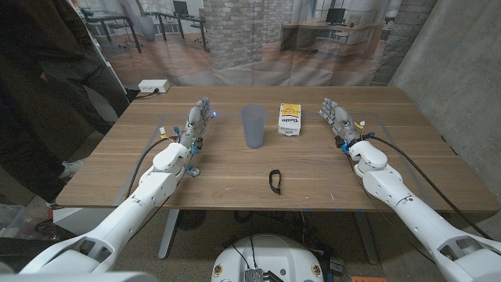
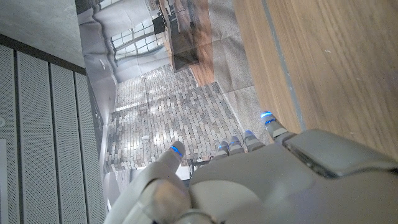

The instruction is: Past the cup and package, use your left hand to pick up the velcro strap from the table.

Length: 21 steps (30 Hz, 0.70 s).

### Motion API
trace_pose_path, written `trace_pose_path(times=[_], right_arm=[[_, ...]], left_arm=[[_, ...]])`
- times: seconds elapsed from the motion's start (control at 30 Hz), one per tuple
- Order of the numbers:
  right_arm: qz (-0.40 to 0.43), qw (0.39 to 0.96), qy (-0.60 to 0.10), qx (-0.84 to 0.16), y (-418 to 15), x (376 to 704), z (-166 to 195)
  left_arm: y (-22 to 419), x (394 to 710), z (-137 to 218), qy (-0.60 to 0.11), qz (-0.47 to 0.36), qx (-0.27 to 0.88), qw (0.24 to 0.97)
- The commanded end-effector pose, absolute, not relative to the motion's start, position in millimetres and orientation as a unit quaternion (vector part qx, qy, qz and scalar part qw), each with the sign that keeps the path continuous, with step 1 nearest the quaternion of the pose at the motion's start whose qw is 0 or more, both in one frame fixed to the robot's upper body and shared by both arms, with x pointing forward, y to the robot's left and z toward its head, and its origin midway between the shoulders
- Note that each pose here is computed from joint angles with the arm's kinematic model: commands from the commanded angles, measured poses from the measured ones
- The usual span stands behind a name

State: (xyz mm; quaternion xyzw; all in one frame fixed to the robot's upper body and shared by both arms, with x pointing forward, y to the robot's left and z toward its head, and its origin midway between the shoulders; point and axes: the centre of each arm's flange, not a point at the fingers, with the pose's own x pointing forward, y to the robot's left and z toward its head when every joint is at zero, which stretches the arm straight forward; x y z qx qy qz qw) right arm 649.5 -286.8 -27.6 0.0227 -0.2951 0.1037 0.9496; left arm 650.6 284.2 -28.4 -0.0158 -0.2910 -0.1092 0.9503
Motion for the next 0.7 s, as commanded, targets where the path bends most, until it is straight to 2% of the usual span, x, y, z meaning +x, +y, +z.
trace_pose_path(times=[0.03,0.7], right_arm=[[0.098,0.950,-0.296,0.020,-292.8,643.9,-30.5],[0.097,0.950,-0.297,0.021,-292.6,639.0,-34.8]], left_arm=[[288.4,645.1,-27.5,-0.296,-0.107,-0.012,0.949],[292.0,637.8,-17.2,-0.319,-0.111,0.032,0.941]])
